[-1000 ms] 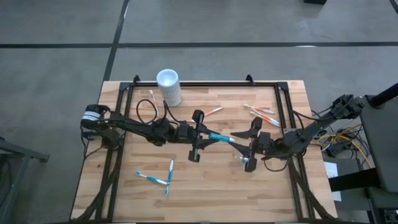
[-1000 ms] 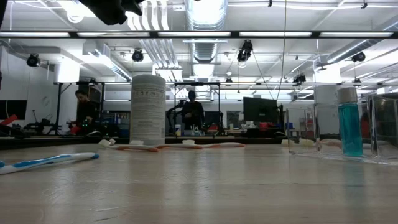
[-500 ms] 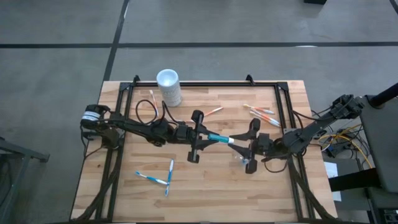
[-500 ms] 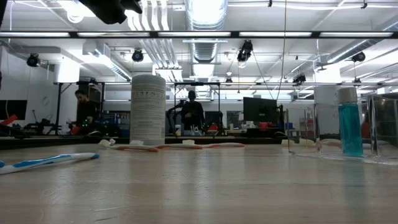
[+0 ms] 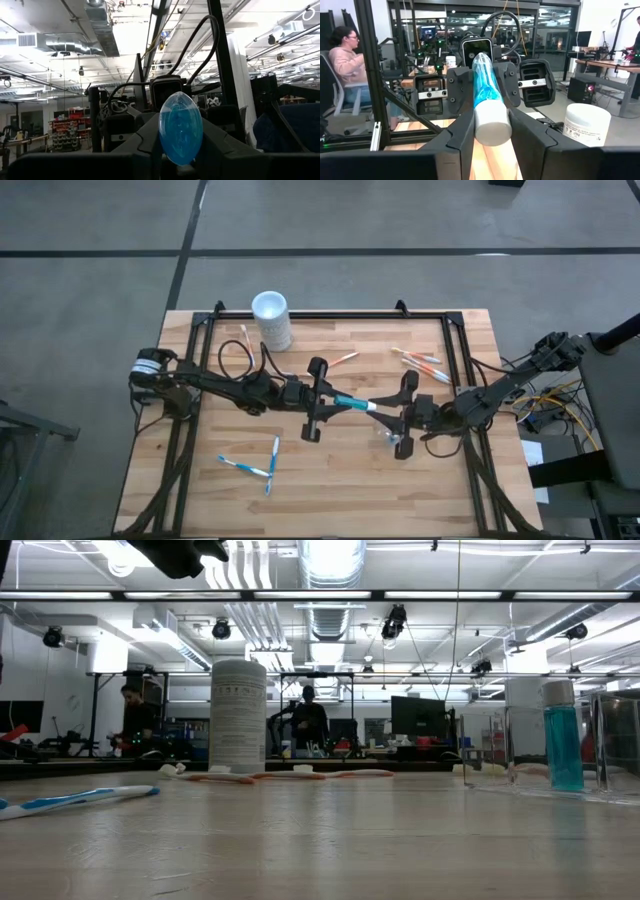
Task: Pick & Place toothbrushing station
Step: Put the mouthwash into the middle section of the transparent organizer
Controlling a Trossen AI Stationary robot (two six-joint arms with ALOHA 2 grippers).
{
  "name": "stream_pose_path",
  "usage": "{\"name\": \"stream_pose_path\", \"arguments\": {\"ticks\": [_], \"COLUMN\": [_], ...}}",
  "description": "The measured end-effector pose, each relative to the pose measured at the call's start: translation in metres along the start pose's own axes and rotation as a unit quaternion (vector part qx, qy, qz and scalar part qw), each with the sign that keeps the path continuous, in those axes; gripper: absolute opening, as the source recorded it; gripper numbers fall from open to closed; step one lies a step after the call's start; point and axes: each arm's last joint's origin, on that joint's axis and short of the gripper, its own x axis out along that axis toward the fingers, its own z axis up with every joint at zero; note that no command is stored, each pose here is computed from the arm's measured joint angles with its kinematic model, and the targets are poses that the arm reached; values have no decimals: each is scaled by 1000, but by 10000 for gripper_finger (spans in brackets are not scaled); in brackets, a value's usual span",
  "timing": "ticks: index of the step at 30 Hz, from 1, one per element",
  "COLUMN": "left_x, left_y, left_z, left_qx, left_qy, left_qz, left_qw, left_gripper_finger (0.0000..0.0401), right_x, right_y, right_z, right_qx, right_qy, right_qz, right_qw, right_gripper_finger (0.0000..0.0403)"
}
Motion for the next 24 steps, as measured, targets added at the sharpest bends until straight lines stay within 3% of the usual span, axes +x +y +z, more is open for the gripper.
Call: {"name": "stream_pose_path", "arguments": {"ticks": [11,17,24], "left_x": [0,0,0], "left_y": [0,0,0], "left_z": [0,0,0], "left_qx": [-5,-6,-9], "left_qy": [0,0,1], "left_qz": [1,1,1], "left_qw": [1000,1000,1000], "left_gripper_finger": [88,88,88], "right_x": [0,0,0], "right_y": [0,0,0], "right_z": [0,0,0], "right_qx": [-11,-47,-38], "right_qy": [0,-1,-1], "right_qz": [0,0,-1], "right_qw": [1000,999,999], "right_gripper_finger": [101,101,100]}}
